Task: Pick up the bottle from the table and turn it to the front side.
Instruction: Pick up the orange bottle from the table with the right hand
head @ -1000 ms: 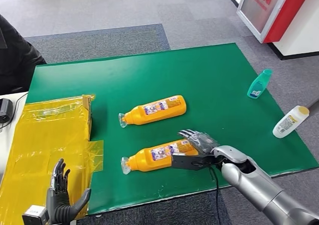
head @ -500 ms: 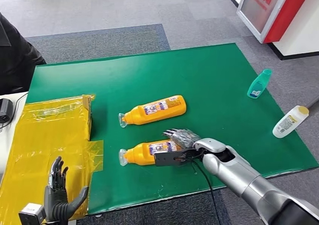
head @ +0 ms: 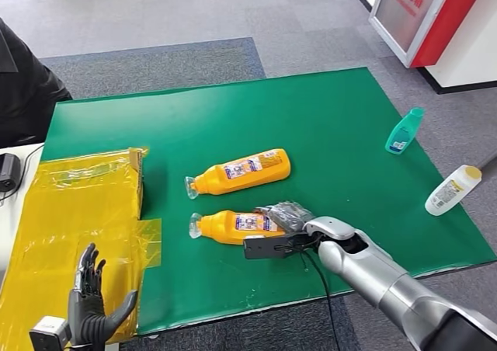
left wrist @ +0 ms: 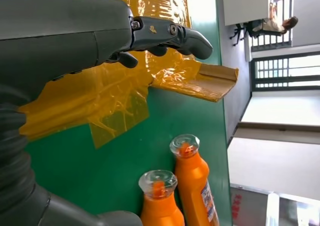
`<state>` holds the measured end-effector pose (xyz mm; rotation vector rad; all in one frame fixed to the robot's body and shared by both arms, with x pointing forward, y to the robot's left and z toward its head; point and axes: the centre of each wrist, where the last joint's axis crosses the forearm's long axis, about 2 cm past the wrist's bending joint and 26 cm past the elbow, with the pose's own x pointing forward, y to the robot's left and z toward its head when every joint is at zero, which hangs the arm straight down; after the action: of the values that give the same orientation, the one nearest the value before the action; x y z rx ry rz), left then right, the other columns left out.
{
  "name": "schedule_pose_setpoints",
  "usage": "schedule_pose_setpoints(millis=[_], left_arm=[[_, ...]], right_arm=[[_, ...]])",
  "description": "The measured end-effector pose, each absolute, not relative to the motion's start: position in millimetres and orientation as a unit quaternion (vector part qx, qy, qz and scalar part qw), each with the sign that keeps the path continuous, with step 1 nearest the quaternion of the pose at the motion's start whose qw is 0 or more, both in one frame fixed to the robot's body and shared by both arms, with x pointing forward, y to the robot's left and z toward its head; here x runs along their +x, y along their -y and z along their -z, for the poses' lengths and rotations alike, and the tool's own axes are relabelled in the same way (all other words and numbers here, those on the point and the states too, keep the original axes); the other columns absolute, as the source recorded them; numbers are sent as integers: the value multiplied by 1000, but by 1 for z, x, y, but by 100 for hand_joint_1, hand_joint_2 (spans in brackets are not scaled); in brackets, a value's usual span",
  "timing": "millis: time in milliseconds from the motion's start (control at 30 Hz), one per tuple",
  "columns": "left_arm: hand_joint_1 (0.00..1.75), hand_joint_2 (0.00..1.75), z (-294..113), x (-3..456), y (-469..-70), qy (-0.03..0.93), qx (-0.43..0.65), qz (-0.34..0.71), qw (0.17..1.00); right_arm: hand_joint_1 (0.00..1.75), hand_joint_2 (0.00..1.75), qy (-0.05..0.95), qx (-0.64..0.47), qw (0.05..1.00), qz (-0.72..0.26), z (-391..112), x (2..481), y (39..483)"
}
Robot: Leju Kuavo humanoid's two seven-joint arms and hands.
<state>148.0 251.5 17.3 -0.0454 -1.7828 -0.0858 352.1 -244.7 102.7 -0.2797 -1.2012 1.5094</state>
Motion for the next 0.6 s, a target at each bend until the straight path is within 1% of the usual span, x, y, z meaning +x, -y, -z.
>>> schedule_pose_setpoints(millis=[300,600], left_arm=[[0,175,-16,146,-251,776,-14,28,630],[0,175,-18,139,-265,776,-2,9,630]], right_arm=[[175,175,536,-125,560,-620,-101,337,255],[175,175,627,-111,535,-555,-111,321,224]])
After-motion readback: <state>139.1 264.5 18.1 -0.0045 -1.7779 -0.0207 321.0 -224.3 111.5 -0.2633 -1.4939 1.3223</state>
